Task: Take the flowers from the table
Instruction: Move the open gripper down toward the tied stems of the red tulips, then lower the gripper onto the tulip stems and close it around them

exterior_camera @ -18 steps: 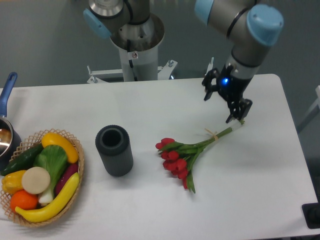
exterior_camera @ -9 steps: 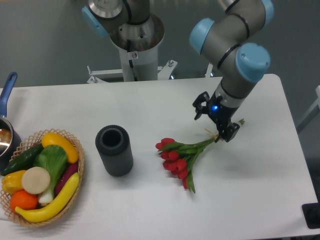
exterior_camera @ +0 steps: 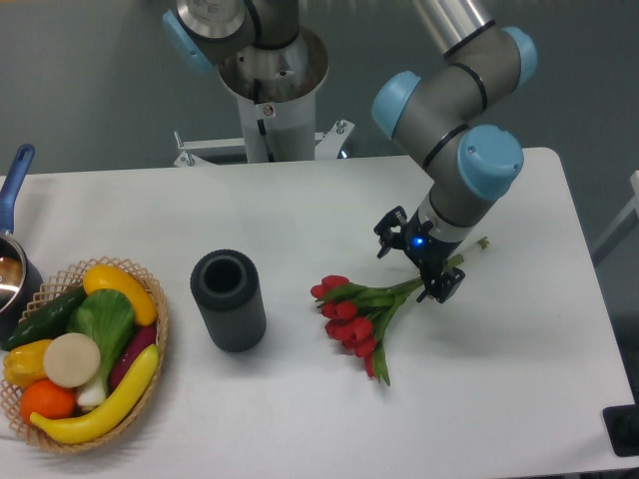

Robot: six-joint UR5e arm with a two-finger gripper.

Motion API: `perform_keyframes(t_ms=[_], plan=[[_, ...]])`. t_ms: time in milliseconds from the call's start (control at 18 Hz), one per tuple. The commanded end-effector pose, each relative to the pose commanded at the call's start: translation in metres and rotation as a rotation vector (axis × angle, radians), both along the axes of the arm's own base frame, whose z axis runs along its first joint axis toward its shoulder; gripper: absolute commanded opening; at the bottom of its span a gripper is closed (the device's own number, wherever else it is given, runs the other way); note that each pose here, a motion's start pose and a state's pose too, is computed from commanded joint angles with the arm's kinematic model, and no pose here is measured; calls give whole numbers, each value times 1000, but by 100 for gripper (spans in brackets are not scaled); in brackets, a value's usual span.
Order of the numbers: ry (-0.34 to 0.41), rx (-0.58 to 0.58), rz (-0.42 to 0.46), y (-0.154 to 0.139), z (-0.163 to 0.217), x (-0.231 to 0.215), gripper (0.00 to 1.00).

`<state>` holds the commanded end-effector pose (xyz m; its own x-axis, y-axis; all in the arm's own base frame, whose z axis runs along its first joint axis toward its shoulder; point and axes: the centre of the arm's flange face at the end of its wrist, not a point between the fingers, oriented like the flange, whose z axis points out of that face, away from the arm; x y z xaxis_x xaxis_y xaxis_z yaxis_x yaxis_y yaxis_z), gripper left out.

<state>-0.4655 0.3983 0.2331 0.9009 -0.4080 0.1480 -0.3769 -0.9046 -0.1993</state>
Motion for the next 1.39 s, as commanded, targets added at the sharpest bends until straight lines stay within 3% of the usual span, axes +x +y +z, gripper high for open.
perform_keyframes(t_ms=[222, 778, 1389], plan=[[-14, -16, 46, 6, -13, 0, 100], [24, 4, 31, 12, -41, 13, 100], [40, -11, 30, 12, -47, 16, 99]])
